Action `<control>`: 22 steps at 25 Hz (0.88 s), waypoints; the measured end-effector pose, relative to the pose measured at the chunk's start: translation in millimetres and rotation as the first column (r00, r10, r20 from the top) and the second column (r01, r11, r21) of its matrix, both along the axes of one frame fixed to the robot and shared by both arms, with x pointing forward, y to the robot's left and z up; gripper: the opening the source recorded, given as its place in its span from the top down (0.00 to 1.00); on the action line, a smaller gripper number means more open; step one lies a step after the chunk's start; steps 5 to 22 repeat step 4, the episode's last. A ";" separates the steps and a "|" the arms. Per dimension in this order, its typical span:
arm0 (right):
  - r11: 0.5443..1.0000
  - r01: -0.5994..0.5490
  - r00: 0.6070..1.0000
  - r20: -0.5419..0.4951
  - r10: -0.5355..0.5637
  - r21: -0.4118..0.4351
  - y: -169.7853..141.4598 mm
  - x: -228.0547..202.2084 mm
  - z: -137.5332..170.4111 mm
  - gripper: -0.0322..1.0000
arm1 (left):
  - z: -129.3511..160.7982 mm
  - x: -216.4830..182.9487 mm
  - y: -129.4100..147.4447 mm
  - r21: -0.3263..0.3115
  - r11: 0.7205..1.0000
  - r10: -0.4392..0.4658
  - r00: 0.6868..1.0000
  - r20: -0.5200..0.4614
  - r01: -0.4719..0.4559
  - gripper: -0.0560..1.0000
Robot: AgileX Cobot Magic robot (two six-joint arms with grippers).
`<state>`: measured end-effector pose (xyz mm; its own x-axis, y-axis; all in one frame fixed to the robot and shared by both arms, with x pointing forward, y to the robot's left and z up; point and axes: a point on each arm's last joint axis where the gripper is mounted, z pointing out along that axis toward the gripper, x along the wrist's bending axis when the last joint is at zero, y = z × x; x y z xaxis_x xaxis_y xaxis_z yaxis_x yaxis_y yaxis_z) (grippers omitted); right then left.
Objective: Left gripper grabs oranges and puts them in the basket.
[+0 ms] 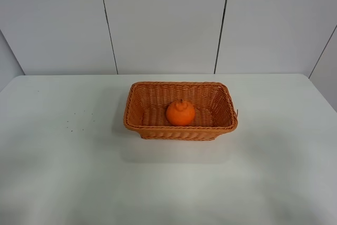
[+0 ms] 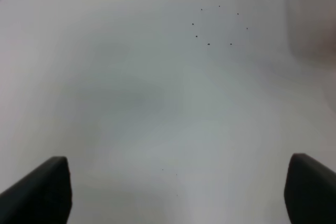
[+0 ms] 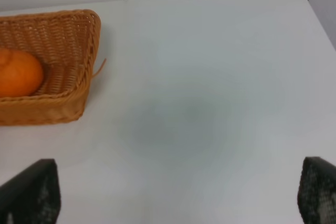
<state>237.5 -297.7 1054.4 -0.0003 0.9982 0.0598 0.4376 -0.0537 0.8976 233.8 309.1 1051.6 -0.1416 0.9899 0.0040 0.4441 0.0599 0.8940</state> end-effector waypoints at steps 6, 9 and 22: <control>1.000 0.000 1.000 0.000 0.000 0.000 0.0 0.0 0.0 0.30 | 0.0 0.0 0.0 0.000 1.000 0.000 1.000 0.000 0.000 0.08; 1.000 0.000 1.000 0.000 0.000 0.000 0.0 0.0 0.0 0.30 | 0.0 0.0 0.0 0.000 1.000 0.000 1.000 0.000 0.000 0.08; 1.000 0.000 1.000 0.000 0.000 0.000 0.0 0.0 0.0 0.30 | 0.0 0.0 0.0 0.000 1.000 0.000 1.000 0.000 0.000 0.08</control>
